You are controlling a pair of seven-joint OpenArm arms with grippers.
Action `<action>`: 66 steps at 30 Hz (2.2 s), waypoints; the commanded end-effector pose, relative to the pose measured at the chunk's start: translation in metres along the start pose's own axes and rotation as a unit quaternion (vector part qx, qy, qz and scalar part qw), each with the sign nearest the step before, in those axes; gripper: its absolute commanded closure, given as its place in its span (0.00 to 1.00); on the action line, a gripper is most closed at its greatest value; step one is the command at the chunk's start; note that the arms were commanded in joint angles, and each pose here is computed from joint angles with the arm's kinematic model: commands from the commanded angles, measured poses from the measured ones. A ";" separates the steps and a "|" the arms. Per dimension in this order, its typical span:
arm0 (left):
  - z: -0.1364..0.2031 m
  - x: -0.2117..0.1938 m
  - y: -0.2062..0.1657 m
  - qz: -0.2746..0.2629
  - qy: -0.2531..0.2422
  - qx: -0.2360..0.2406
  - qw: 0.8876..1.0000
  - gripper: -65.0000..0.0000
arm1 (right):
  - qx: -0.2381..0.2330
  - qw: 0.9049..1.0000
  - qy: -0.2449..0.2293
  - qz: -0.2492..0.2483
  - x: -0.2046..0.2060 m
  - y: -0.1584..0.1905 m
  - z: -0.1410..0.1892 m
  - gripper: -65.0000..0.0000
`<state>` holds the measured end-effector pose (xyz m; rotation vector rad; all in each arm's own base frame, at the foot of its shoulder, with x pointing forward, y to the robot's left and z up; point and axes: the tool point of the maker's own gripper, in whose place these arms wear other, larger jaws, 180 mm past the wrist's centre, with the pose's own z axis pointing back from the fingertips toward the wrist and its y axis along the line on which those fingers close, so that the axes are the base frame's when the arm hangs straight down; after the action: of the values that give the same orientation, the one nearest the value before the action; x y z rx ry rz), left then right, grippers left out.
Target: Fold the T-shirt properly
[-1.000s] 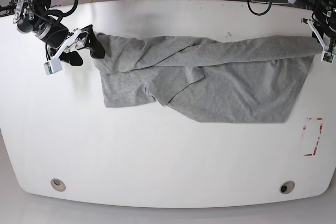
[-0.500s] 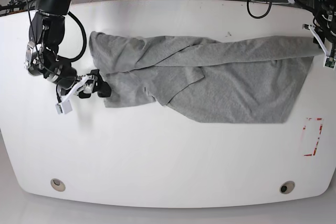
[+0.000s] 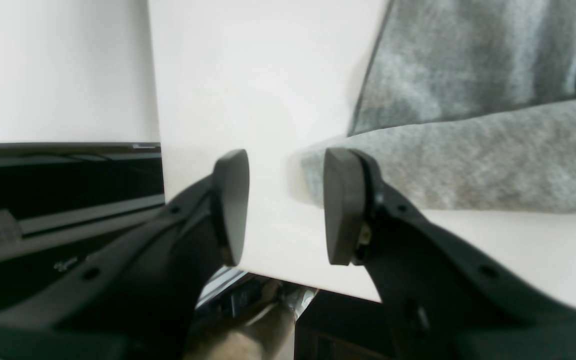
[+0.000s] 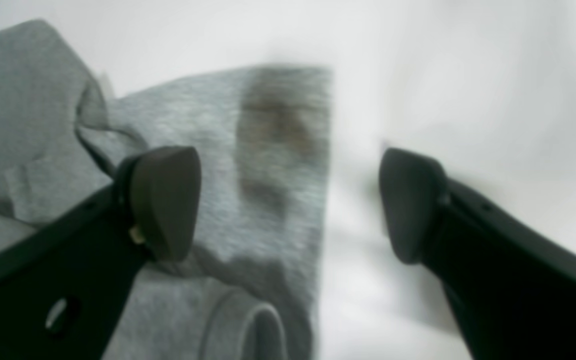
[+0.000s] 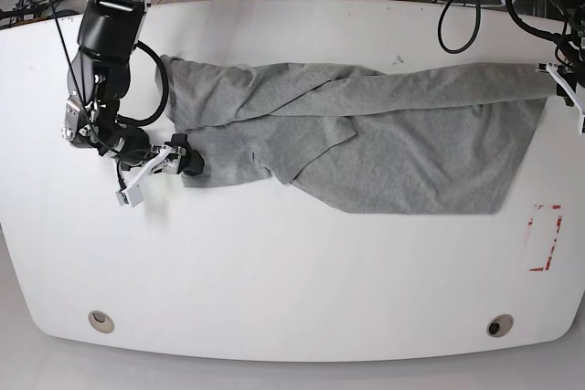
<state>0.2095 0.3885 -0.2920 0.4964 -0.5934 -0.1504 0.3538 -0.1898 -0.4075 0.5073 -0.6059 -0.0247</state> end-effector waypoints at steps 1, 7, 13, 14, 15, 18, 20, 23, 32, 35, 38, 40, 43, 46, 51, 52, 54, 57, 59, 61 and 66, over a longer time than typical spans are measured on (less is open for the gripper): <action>0.005 0.011 0.015 -0.001 -0.015 0.023 1.000 0.65 | 0.007 1.000 -0.005 0.004 0.007 0.010 -0.004 0.17; 0.006 0.031 0.023 0.014 -0.041 0.033 0.999 0.65 | 0.023 1.000 0.001 -0.008 -0.005 0.023 -0.014 0.33; 0.006 0.056 0.030 0.032 -0.073 0.042 0.996 0.46 | 0.026 1.000 -0.002 -0.012 -0.004 0.027 -0.016 0.69; 0.005 0.058 0.031 0.035 -0.075 0.042 0.996 0.40 | 0.026 1.000 -0.003 -0.011 -0.002 0.027 -0.016 0.74; 0.004 0.060 0.032 0.039 -0.077 0.041 0.995 0.32 | 0.027 1.000 -0.006 -0.010 0.001 0.028 -0.016 0.81; -0.003 0.069 0.036 0.058 -0.084 0.036 0.994 0.13 | 0.026 1.000 -0.008 -0.008 0.003 0.028 -0.016 1.00; -0.014 0.074 0.036 0.077 -0.083 0.025 0.993 0.11 | 0.027 1.000 -0.009 -0.007 0.005 0.028 -0.016 1.00; -0.038 0.078 0.035 0.115 -0.073 -0.003 0.991 0.13 | 0.026 1.000 -0.011 -0.007 0.007 0.027 -0.015 1.00; -0.091 0.093 0.013 0.194 -0.061 -0.086 0.975 0.14 | 0.026 1.000 -0.012 -0.006 0.008 0.028 -0.014 1.00; -0.104 0.110 -0.002 0.195 -0.083 -0.112 0.971 0.14 | 0.026 1.000 -0.013 -0.005 0.008 0.028 -0.014 1.00; -0.115 0.121 -0.022 0.186 -0.092 -0.139 0.968 0.14 | 0.026 1.000 -0.013 -0.005 0.009 0.028 -0.014 1.00; -0.124 0.130 -0.036 0.186 -0.104 -0.157 0.964 0.14 | 0.026 1.000 -0.013 -0.005 0.009 0.028 -0.014 1.00; -0.134 0.136 -0.050 0.194 -0.109 -0.179 0.958 0.14 | 0.028 0.999 -0.018 -0.002 0.014 0.030 -0.014 1.00; -0.145 0.140 -0.064 0.207 -0.109 -0.201 0.951 0.14 | 0.028 0.999 -0.019 -0.002 0.015 0.030 -0.014 1.00; -0.159 0.142 -0.091 0.213 -0.102 -0.234 0.943 0.14 | 0.031 0.999 -0.020 -0.004 0.016 0.031 -0.014 1.00; -0.160 0.142 -0.096 0.208 -0.098 -0.239 0.943 0.14 | 0.031 0.999 -0.020 -0.004 0.016 0.031 -0.014 1.00; -0.161 0.143 -0.108 0.188 -0.088 -0.251 0.945 0.14 | 0.031 0.999 -0.021 -0.003 0.016 0.031 -0.014 1.00; -0.160 0.145 -0.123 0.155 -0.081 -0.262 0.949 0.14 | 0.031 0.999 -0.021 -0.003 0.016 0.031 -0.014 1.00; -0.159 0.145 -0.130 0.141 -0.078 -0.267 0.950 0.14 | 0.032 0.999 -0.021 -0.004 0.016 0.032 -0.014 1.00; -0.156 0.144 -0.138 0.124 -0.078 -0.282 0.948 0.14 | 0.032 0.999 -0.021 -0.004 0.016 0.032 -0.014 1.00; -0.152 0.138 -0.146 0.095 -0.073 -0.305 0.945 0.28 | 0.031 0.999 -0.021 -0.003 0.016 0.031 -0.014 1.00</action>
<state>0.4093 0.2778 -0.4079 -0.1978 -0.7163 -0.1648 0.3550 -0.1550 -0.4134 0.5632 -0.5796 -0.0365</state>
